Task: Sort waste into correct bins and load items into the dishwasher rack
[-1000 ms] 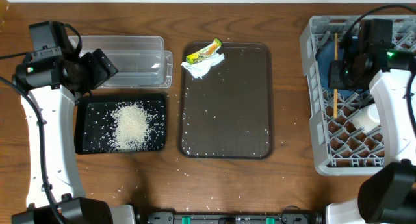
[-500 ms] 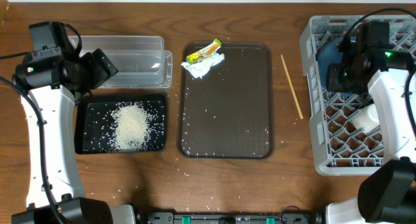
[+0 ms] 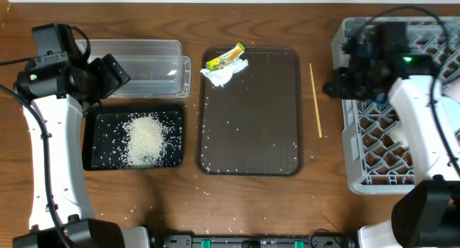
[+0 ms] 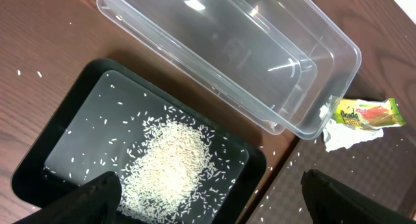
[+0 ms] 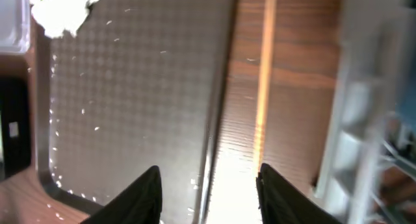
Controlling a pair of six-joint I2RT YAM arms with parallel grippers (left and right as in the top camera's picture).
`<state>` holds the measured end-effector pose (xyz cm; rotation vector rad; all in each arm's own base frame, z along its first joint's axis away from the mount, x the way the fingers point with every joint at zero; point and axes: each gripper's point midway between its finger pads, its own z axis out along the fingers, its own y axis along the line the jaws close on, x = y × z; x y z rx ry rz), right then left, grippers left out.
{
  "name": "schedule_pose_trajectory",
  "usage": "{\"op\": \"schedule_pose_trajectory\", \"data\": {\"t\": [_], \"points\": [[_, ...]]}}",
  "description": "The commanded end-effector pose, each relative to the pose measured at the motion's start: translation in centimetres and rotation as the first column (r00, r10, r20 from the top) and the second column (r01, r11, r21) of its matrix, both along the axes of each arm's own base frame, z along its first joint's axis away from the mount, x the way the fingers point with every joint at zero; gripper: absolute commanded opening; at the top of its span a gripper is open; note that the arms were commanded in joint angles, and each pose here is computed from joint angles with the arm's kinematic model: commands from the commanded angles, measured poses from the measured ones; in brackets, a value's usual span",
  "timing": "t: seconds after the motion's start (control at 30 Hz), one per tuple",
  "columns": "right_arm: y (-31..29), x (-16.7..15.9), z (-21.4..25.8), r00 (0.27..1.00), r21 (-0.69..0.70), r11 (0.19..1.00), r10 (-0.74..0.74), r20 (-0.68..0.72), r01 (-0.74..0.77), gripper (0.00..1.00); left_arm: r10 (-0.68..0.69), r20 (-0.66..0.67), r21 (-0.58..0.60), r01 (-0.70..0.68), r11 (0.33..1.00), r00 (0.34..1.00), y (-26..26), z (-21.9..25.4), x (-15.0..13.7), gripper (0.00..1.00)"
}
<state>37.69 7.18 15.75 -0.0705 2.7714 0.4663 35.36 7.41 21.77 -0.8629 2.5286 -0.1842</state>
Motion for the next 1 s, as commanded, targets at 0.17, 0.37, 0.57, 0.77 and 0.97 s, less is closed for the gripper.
{"op": "schedule_pose_trajectory", "data": {"t": [0.17,0.37,0.57,0.77,0.97], "points": [[1.7,0.0,-3.7,0.990,-0.209,0.972,-0.125,-0.064,0.109,0.49,0.000,0.017,0.012,-0.001,1.000,1.000,0.3,0.7,0.2,0.92],[3.1,-0.1,-5.2,0.984,-0.204,0.971,-0.150,-0.101,0.127,0.58,0.000,0.017,0.012,0.000,1.000,1.000,0.3,0.7,0.2,0.92],[4.1,0.4,-4.9,0.973,-0.133,0.972,-0.206,-0.105,0.191,0.59,0.000,0.017,0.012,-0.001,1.000,1.000,0.3,0.7,0.2,0.92],[5.1,0.4,-4.8,0.975,-0.095,0.979,-0.189,-0.113,0.178,0.62,0.000,0.017,0.012,0.000,1.000,1.000,0.3,0.8,0.2,0.92],[5.5,0.2,-5.4,0.976,-0.184,0.966,-0.200,-0.085,0.182,0.62,0.000,0.017,0.012,0.000,1.000,1.000,0.3,0.8,0.2,0.92]]}}
